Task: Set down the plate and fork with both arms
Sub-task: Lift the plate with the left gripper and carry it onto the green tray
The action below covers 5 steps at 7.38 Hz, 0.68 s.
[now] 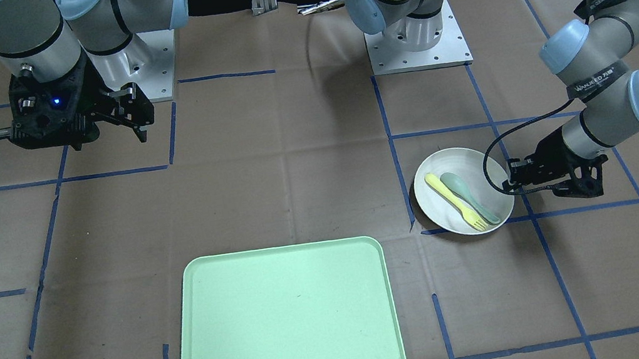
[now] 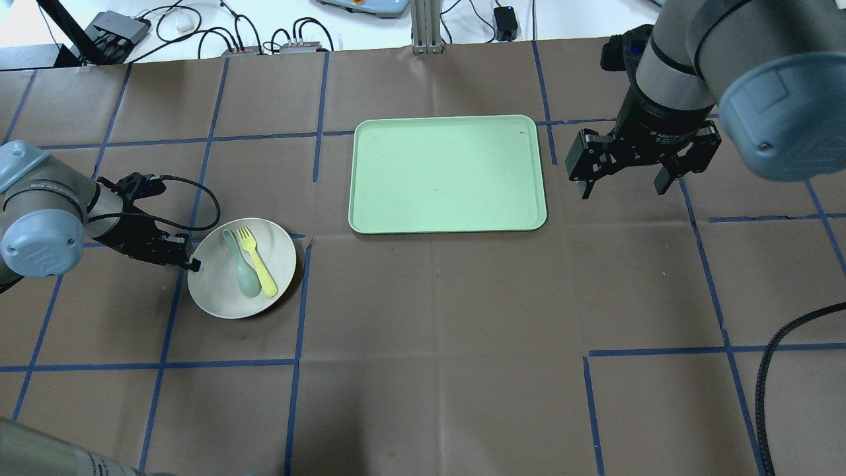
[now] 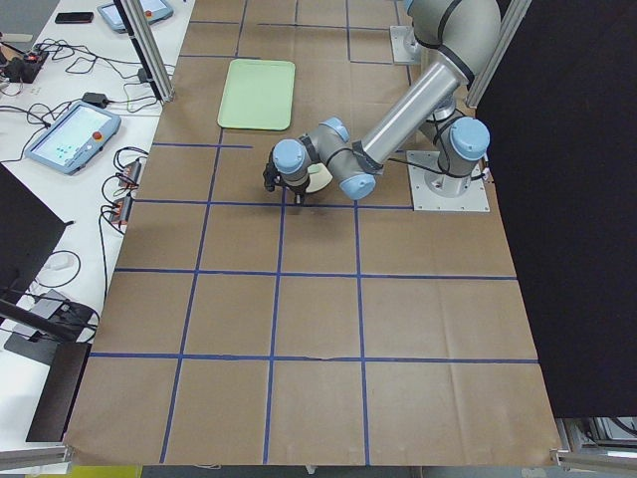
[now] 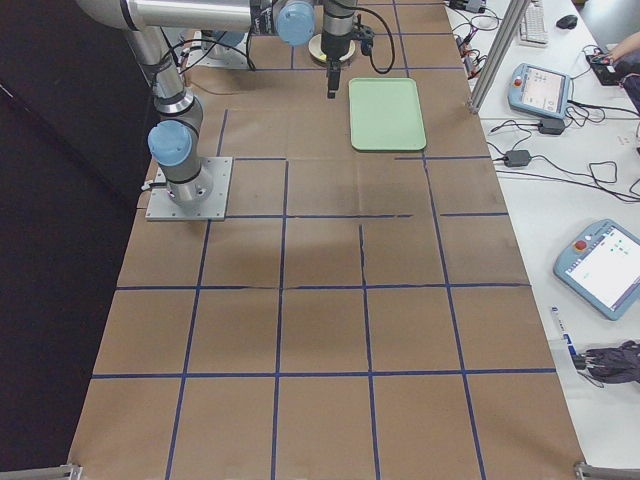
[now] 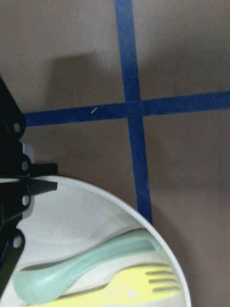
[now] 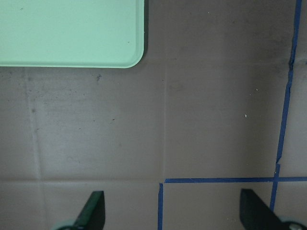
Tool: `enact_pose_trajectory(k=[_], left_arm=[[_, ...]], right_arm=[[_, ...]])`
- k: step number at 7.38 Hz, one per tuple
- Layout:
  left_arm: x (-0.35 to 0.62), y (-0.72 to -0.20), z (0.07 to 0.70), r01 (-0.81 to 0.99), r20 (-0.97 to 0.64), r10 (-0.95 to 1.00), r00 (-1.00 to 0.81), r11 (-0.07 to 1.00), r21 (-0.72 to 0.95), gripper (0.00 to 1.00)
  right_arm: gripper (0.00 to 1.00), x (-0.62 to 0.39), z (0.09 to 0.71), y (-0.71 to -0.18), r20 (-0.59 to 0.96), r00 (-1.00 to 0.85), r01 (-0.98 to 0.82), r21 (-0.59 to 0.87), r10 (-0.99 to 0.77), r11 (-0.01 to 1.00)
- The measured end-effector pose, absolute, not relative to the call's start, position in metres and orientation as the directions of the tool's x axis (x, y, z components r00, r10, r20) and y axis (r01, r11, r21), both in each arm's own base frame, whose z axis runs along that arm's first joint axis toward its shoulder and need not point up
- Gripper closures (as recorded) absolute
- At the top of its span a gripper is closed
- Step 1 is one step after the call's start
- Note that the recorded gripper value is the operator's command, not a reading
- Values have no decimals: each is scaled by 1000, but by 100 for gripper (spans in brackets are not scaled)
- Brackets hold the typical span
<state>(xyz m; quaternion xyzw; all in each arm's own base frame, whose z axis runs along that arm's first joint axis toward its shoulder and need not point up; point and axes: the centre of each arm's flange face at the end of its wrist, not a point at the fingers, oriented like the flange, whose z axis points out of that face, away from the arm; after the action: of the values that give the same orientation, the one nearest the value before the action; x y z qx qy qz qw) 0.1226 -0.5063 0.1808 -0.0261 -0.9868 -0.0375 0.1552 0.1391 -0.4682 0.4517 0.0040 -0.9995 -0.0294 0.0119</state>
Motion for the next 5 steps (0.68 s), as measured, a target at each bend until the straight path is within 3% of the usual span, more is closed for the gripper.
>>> enact_pose_trajectory(k=[5], left_arm=[[83, -524, 212, 81, 368, 90, -926, 996, -38, 100]], right_arm=[[0, 139, 452, -468, 24, -1000, -7, 59, -9, 998]])
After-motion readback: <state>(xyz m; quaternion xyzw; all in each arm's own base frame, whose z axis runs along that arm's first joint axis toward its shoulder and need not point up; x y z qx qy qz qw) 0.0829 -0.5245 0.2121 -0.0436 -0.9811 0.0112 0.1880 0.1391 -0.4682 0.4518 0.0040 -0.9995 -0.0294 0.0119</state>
